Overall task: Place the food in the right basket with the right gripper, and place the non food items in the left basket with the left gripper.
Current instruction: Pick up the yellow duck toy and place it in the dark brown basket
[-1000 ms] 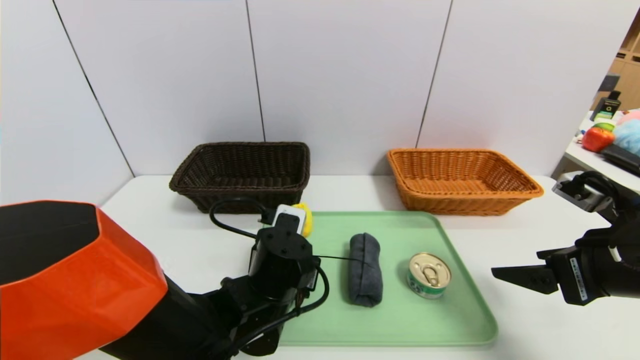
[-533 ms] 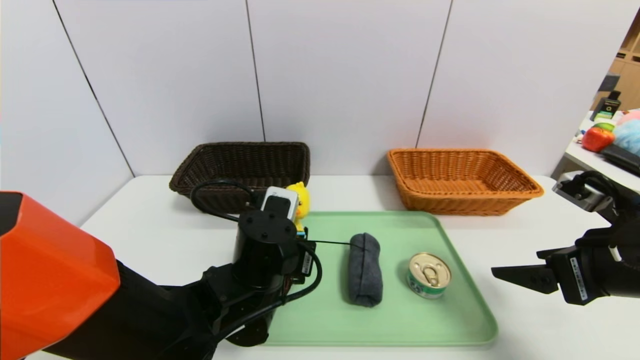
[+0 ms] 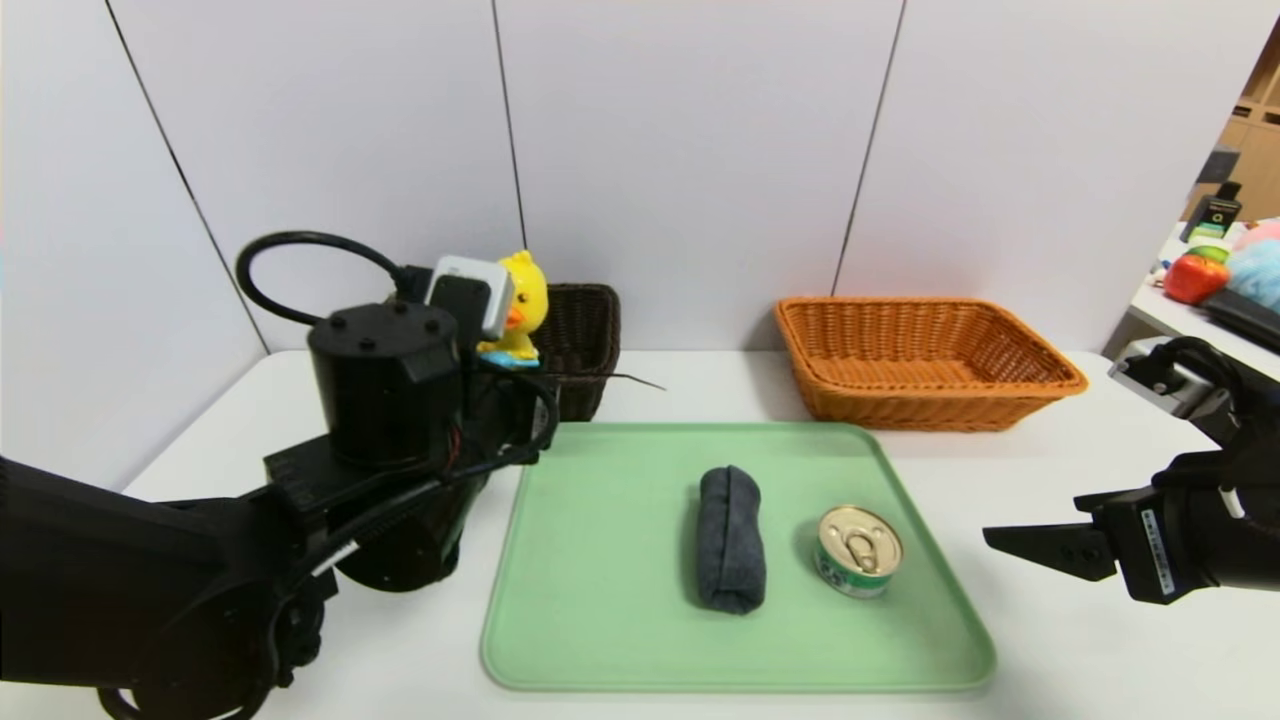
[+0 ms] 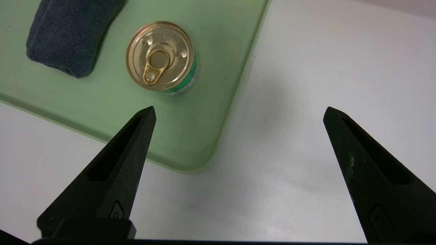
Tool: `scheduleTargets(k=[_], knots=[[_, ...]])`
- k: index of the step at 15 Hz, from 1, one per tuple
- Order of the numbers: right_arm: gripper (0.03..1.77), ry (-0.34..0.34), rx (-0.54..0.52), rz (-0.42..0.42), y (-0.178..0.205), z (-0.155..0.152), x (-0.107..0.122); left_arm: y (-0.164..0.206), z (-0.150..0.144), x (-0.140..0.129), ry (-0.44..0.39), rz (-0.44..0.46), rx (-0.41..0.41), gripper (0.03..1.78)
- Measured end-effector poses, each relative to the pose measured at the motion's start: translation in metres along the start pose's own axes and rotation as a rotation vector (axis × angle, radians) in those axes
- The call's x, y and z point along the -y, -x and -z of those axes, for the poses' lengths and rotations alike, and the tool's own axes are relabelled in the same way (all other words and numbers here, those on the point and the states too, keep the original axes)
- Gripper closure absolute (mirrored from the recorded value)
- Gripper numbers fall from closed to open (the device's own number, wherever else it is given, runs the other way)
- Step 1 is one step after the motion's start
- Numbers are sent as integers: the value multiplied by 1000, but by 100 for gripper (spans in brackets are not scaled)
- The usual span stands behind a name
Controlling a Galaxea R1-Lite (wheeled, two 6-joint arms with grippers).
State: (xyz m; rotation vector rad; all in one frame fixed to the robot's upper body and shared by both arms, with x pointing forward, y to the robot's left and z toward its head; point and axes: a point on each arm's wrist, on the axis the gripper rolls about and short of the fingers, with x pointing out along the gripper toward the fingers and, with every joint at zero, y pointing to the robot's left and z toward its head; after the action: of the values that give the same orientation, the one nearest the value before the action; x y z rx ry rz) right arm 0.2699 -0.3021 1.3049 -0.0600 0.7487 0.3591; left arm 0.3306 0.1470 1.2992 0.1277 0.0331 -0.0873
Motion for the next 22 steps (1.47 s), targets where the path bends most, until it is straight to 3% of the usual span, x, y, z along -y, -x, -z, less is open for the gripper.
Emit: scheduleTargets(k=[5, 10, 16, 22], knots=[[10, -4, 0, 2, 0, 1, 0, -19, -33, -40, -2, -106, 24, 98], [10, 0, 3, 6, 1, 1, 0, -79, -24, -73, -10, -146, -3, 98], [10, 3, 9, 11, 3, 1, 0, -137, 3, -68, -12, -107, -27, 98], [10, 0, 5, 14, 3, 2, 0, -174, 33, -70, -20, -124, -67, 98]])
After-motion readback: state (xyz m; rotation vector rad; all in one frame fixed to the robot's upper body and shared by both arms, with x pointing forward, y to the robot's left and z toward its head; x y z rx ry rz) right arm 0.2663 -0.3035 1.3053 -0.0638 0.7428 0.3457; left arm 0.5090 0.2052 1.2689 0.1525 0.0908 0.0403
